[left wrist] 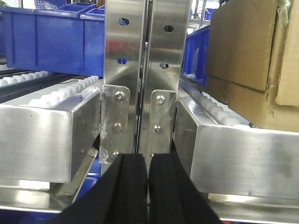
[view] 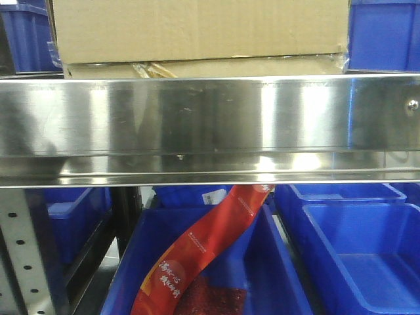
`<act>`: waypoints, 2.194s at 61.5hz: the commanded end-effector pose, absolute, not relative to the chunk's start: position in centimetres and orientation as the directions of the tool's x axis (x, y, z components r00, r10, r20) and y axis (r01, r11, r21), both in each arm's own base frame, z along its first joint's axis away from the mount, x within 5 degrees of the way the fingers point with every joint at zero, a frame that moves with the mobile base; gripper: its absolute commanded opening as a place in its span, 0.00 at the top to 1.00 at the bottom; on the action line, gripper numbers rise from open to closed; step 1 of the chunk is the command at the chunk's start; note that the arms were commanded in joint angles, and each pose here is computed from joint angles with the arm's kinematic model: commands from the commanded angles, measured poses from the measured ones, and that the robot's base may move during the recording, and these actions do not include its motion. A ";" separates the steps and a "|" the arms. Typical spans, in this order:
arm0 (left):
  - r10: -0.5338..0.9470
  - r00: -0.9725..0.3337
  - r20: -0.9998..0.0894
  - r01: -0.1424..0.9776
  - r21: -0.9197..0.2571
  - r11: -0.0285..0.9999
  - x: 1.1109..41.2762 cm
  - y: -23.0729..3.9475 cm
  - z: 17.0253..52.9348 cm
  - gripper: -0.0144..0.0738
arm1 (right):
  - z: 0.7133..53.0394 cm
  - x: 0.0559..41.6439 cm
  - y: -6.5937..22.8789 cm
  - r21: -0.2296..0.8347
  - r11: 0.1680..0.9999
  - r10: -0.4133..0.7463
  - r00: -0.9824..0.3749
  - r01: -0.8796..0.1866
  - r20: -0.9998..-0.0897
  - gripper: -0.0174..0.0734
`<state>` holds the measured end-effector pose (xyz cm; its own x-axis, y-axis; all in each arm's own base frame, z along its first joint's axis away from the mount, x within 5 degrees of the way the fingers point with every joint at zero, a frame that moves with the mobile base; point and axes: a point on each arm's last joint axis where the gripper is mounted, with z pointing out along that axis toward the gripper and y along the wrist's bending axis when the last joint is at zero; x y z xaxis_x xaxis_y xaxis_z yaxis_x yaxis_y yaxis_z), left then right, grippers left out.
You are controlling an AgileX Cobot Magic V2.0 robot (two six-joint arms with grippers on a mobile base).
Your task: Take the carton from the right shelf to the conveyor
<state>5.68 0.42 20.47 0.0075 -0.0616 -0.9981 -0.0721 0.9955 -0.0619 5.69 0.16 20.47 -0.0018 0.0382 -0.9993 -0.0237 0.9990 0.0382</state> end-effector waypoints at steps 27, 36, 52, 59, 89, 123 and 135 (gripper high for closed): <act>-0.056 0.064 -0.996 -0.060 -0.060 0.996 5.6 0.4 21.1 0.82 | 20.8 5.6 0.2 0.034 0.999 0.035 0.027 -0.026 -0.999 0.88; -0.053 0.112 -0.992 -0.055 -0.060 0.997 5.6 0.3 21.5 0.82 | 20.8 5.6 0.2 0.034 0.999 0.035 0.027 -0.026 -0.999 0.88; -0.050 0.162 -0.985 -0.050 -0.059 0.997 5.5 0.3 22.0 0.82 | 21.0 5.6 0.1 0.034 0.999 0.035 0.047 -0.025 -0.998 0.88; -0.048 0.198 -0.979 -0.047 -0.058 0.997 5.5 0.3 22.3 0.82 | 22.0 5.5 0.1 0.047 0.999 0.049 0.159 -0.021 -0.986 0.88; 0.072 0.128 -0.989 -0.087 0.061 0.994 3.7 0.6 34.5 0.41 | 33.0 3.1 0.4 0.063 0.996 0.072 0.130 -0.065 -0.989 0.40; 0.193 -0.091 -0.977 0.389 0.144 0.910 12.4 -5.3 41.3 0.39 | 38.5 8.2 1.0 0.056 0.992 0.046 -0.096 -0.109 -0.994 0.19; 0.133 -0.131 -0.982 0.460 0.059 0.886 16.2 -8.8 44.8 0.39 | 42.6 11.9 2.7 0.034 0.973 -0.006 -0.172 -0.229 -0.985 0.19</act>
<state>14.83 -7.59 43.47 -0.1144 0.1801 -0.9770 0.4442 0.8889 0.1118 10.41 1.98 41.16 -0.1485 0.0233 -0.9886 -0.1879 0.9809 0.0513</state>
